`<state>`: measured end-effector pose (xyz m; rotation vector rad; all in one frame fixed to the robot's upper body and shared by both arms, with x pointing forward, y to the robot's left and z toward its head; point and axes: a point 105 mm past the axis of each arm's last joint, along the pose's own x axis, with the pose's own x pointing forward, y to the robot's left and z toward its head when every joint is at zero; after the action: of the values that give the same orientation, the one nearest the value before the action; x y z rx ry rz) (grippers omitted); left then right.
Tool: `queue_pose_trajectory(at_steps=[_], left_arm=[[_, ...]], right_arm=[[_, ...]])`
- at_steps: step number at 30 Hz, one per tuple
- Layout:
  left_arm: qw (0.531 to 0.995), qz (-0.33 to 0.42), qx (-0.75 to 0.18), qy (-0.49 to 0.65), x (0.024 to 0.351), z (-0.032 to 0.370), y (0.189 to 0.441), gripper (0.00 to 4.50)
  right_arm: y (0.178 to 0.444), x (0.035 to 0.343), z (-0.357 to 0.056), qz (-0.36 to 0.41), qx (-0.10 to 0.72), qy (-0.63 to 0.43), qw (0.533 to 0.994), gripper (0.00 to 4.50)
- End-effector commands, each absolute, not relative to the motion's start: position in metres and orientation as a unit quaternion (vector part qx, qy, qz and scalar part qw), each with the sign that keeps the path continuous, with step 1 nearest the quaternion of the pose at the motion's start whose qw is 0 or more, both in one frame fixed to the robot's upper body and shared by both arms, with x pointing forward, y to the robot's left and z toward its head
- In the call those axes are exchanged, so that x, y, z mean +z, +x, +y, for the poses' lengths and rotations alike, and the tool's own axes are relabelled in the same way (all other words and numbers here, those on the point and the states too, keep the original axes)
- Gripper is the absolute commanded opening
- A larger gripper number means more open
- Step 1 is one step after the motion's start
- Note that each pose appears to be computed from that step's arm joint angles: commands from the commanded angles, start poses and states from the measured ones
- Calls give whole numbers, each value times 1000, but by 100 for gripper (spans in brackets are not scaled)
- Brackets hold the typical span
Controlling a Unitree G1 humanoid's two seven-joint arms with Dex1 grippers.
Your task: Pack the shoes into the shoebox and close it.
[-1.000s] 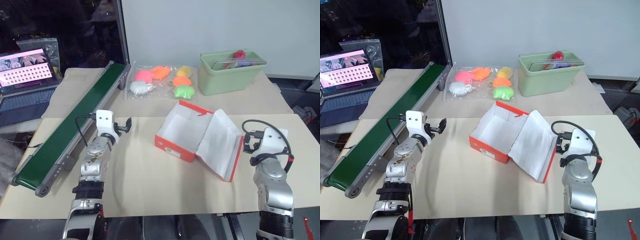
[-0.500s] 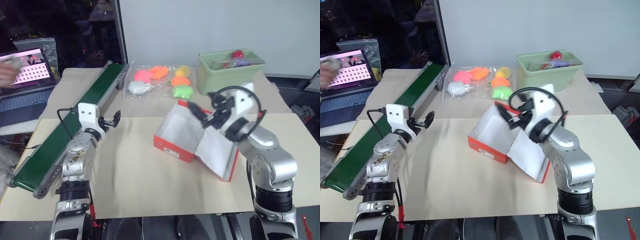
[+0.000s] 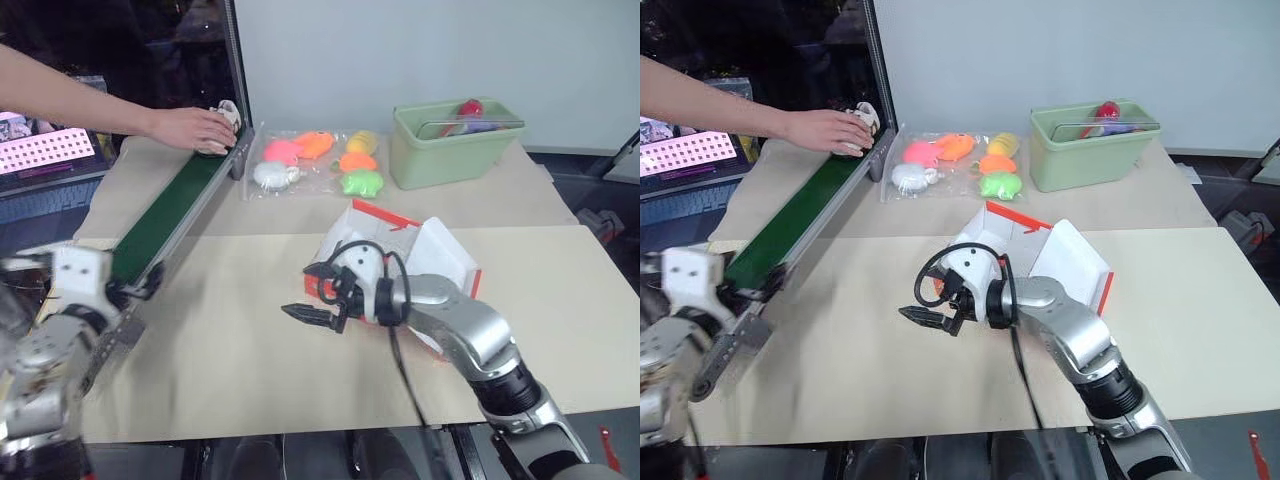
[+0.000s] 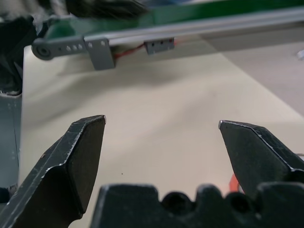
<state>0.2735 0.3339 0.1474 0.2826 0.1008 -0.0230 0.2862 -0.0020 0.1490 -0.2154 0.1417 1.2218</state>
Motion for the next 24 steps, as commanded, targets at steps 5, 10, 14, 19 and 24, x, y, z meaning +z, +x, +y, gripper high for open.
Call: queue_pose_trajectory(at_steps=[5, 10, 14, 19, 24], left_arm=[[982, 99, -77, 143, 152, 362, 236, 450], [984, 104, -82, 122, 144, 371, 238, 450], [983, 101, -86, 123, 144, 370, 243, 450], [985, 93, -87, 120, 146, 367, 248, 450], [986, 87, -75, 119, 149, 369, 247, 450]], right_arm=[[305, 153, 5, 30, 534, -109, 838, 447], [302, 149, 10, 24, 538, -108, 835, 447], [305, 134, 2, 38, 515, -141, 845, 447], [308, 130, -7, 32, 475, -168, 863, 447], [307, 132, -7, 22, 465, -177, 867, 447]])
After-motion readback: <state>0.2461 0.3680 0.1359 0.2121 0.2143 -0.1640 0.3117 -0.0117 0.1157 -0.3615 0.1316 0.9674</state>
